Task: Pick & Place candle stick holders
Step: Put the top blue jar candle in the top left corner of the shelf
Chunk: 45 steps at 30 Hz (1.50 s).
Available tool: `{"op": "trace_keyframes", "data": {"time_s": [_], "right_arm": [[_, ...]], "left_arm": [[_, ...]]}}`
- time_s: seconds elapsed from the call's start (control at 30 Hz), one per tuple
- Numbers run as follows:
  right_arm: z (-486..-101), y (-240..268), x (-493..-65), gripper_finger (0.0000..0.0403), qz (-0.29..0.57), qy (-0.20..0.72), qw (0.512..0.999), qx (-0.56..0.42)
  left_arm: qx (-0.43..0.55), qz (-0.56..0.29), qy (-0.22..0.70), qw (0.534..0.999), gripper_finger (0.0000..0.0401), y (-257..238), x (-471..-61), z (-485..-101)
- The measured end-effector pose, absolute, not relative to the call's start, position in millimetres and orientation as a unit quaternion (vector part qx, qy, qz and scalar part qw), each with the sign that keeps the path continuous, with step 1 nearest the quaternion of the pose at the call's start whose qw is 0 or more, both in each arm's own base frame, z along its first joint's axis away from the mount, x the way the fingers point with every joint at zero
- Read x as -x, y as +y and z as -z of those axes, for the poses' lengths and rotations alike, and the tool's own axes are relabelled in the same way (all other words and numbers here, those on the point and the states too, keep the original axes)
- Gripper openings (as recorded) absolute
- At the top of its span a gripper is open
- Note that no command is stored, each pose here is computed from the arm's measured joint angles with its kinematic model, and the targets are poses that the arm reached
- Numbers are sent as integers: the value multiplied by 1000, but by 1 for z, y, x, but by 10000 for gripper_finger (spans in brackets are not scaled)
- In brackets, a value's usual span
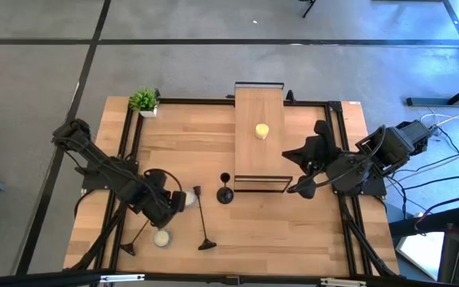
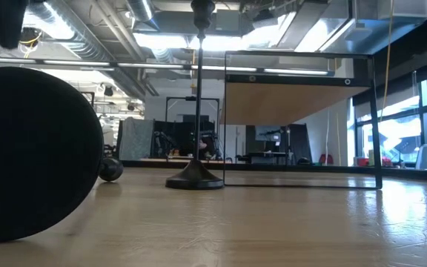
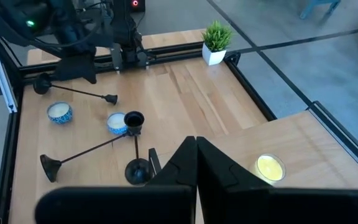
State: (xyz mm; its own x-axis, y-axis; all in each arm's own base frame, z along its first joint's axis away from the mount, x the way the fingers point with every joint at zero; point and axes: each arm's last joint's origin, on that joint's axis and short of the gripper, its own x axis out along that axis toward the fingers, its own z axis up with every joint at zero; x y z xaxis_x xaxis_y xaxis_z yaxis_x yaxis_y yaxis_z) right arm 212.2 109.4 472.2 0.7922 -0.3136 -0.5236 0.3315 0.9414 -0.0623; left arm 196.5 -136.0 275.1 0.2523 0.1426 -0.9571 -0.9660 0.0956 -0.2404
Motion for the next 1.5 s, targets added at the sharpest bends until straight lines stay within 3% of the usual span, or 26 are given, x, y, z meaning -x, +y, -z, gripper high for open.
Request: {"op": "trace_keyframes", "data": {"time_s": [0.23,0.37,0.57,0.8,0.97,1.3,1.5], "right_arm": [[-472,109,-212,0,172,273,946,-17],[-472,109,-212,0,172,273,946,-16],[-473,109,-213,0,173,271,947,-17],[-472,109,-213,0,173,271,947,-20],[-472,109,-212,0,169,277,945,-29],[-470,109,-211,0,170,288,942,-32],[-470,108,-210,0,170,290,941,-25]], "left_arm": [[417,-489,425,637,1,-106,-194,-256],[379,-502,482,610,1,-81,-195,-243],[399,-420,562,590,1,-44,-208,-226],[370,-304,577,662,1,-17,-225,-224],[248,-230,597,728,1,-24,-227,-224],[165,-83,623,760,1,-59,-225,-225],[226,-142,609,747,4,-70,-222,-225]]}}
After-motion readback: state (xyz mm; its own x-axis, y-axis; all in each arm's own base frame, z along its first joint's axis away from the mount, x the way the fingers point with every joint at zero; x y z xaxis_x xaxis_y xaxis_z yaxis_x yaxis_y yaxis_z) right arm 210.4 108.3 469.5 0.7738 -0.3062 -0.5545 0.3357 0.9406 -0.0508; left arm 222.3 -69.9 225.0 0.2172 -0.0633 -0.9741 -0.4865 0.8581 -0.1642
